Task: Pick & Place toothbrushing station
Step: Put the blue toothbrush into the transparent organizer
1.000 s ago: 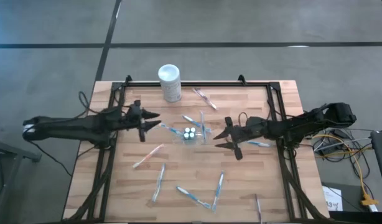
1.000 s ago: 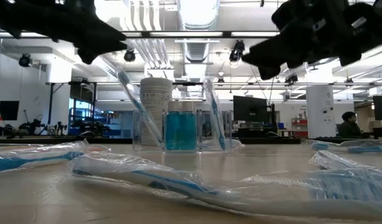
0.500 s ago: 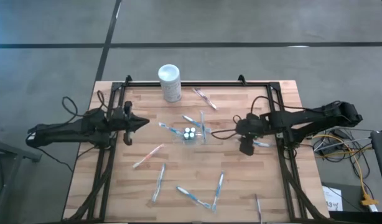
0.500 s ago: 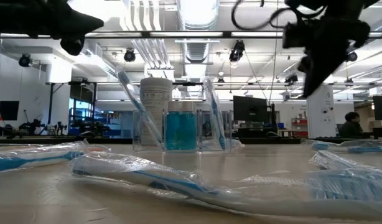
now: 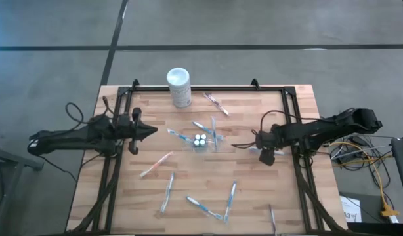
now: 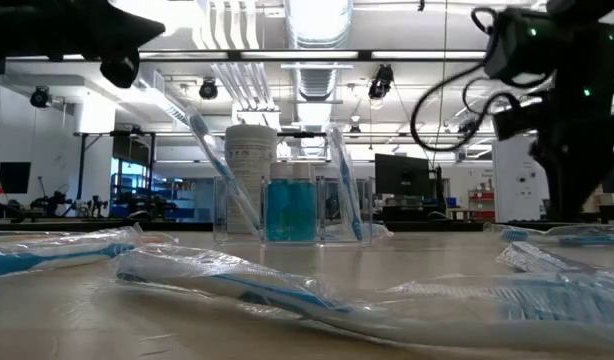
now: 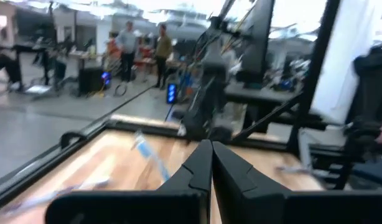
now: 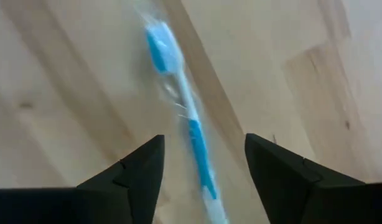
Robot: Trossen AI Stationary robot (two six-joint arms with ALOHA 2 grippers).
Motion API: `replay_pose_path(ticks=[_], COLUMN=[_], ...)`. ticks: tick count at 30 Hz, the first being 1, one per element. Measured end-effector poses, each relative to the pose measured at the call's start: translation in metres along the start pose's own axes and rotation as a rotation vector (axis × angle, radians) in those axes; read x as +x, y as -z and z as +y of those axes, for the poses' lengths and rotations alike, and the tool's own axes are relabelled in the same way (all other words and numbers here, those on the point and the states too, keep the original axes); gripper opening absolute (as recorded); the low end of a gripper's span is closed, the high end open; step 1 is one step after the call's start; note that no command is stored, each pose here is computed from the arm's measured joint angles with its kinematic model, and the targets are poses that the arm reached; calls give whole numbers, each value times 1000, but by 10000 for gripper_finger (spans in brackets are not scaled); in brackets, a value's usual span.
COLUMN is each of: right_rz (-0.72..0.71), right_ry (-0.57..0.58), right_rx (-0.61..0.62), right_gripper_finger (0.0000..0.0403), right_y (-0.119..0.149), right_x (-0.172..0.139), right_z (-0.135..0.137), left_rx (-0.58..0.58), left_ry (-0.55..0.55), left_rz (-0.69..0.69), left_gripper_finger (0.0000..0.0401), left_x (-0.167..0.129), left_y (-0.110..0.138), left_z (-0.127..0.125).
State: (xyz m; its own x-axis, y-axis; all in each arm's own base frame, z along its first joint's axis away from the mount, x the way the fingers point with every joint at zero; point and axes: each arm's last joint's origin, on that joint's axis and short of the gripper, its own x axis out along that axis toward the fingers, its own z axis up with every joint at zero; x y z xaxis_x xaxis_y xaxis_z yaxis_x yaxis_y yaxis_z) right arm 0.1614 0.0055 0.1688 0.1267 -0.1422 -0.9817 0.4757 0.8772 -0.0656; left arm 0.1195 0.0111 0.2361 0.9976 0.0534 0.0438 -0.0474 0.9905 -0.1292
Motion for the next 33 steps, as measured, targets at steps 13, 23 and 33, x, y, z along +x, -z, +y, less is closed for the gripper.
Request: replay_pose_path(ticks=[13,23,33], right_rz=[-22,3,6], right_ry=[1,-17,-29], right_rx=[84,85,116], right_gripper_finger=[229,181,31], right_y=[17,15,8], right_x=[32,41,45], right_z=[-5,-2,4], left_rx=[1,0,-2], left_ry=[15,18,14], left_rz=[-2,3,35], left_gripper_finger=[11,11,12], left_x=[0,0,1], left_y=[0,1,5], left_z=[0,0,0])
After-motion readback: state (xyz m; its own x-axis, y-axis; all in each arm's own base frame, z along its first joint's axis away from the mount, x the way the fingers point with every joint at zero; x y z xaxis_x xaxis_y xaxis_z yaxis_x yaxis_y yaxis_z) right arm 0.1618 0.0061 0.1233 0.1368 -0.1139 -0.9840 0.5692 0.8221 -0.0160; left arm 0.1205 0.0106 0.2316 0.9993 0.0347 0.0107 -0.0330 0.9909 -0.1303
